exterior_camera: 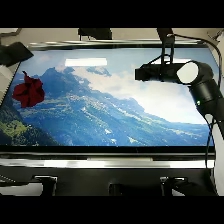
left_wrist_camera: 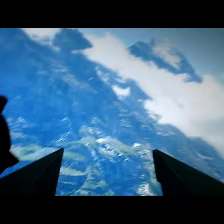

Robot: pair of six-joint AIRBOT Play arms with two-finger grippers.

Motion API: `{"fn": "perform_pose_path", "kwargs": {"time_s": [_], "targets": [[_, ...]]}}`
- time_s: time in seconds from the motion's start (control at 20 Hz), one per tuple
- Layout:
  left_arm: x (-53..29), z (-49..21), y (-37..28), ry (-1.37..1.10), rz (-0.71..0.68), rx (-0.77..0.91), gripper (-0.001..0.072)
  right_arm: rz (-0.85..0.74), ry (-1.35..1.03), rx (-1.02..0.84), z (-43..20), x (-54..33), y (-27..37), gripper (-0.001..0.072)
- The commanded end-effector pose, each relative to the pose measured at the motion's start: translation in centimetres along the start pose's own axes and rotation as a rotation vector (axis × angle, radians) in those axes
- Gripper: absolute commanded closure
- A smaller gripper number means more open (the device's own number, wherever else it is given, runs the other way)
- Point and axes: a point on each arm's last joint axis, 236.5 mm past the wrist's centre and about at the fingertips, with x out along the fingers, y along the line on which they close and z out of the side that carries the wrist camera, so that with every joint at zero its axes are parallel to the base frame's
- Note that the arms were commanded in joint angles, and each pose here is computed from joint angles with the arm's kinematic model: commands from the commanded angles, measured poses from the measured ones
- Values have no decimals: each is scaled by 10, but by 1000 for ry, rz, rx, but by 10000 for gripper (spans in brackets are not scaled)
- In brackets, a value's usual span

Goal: Fold the clothes and pants, and hang the long-sleeved shirts on hangers.

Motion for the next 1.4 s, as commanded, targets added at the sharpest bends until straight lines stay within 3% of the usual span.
{"fn": "perform_pose_path", "kwargs": {"time_s": [0.0,0.05,0.1,0.5,0.85,0.9,0.95,1.0,1.15,1.35], "targets": [[14,-46,109,174,362,-129,13,15,38,13,-9,-1,4,504],[25,-53,125,196,372,-158,13,20,64,29,-15,-1,5,408],[38,-56,140,208,382,-178,13,23,84,33,-20,-1,6,386],[149,-96,235,257,438,-253,14,37,175,31,-41,-4,10,386],[202,-106,274,189,447,-265,53,35,182,64,-42,-4,10,385],[203,-106,274,188,446,-264,252,34,183,74,-43,-4,10,385],[203,-104,270,187,437,-267,621,34,185,79,-43,-4,10,385],[202,-101,262,183,412,-279,689,34,184,79,-43,-4,10,385],[190,-87,227,199,336,-310,692,34,196,101,-45,-5,11,386],[157,-64,118,239,199,-226,694,36,228,170,-51,-15,16,386]]}}
